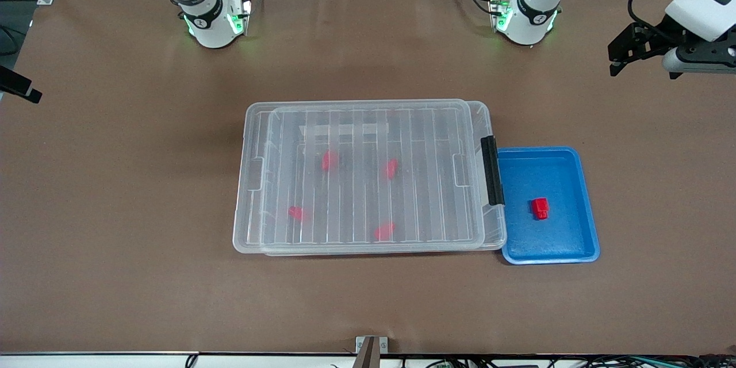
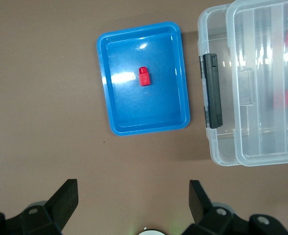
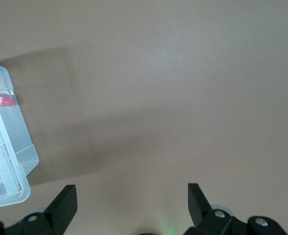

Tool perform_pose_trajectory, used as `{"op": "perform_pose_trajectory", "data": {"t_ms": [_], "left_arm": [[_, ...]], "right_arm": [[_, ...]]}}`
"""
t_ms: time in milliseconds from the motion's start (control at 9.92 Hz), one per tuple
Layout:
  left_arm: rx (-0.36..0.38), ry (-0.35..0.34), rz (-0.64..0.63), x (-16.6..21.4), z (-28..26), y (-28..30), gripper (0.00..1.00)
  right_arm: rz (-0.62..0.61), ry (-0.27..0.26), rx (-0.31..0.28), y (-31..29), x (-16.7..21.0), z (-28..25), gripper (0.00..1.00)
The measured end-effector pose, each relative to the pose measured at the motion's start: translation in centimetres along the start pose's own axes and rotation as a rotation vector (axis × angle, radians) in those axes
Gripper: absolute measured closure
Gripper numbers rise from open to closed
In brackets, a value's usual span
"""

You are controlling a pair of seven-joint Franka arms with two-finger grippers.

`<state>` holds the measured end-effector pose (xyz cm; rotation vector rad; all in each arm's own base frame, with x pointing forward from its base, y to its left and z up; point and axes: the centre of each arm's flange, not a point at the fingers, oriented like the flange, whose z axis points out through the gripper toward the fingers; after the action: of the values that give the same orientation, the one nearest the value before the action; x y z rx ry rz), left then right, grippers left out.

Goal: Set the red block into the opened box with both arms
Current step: 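Reach the right gripper to the box edge while the left gripper nears the block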

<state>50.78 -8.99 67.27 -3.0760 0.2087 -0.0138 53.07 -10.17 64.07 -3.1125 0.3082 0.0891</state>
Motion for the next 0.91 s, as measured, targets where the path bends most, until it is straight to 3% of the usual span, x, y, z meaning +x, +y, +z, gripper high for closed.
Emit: {"op": "perform_pose_trajectory", "data": {"t_ms": [504,706,908], "left_arm": [[-0.020,-0.008,-0.010,0.2,0.2,-0.4,0.00],[-0.023,-0.028,-0.011,1.0,1.3,-0.4,0.00],[-0.028,-0.043,-0.009,3.1,4.7,-0.3,0.00]], "right_arm": [[-0.022,0.010,0.001,-1.0,0.0,-0.3,0.00],[-0.111,0.000,-0.005,-7.6,0.8,1.4,0.00],[-0.110,0.003,0.011,-16.9,3.1,6.9,0.00]]}}
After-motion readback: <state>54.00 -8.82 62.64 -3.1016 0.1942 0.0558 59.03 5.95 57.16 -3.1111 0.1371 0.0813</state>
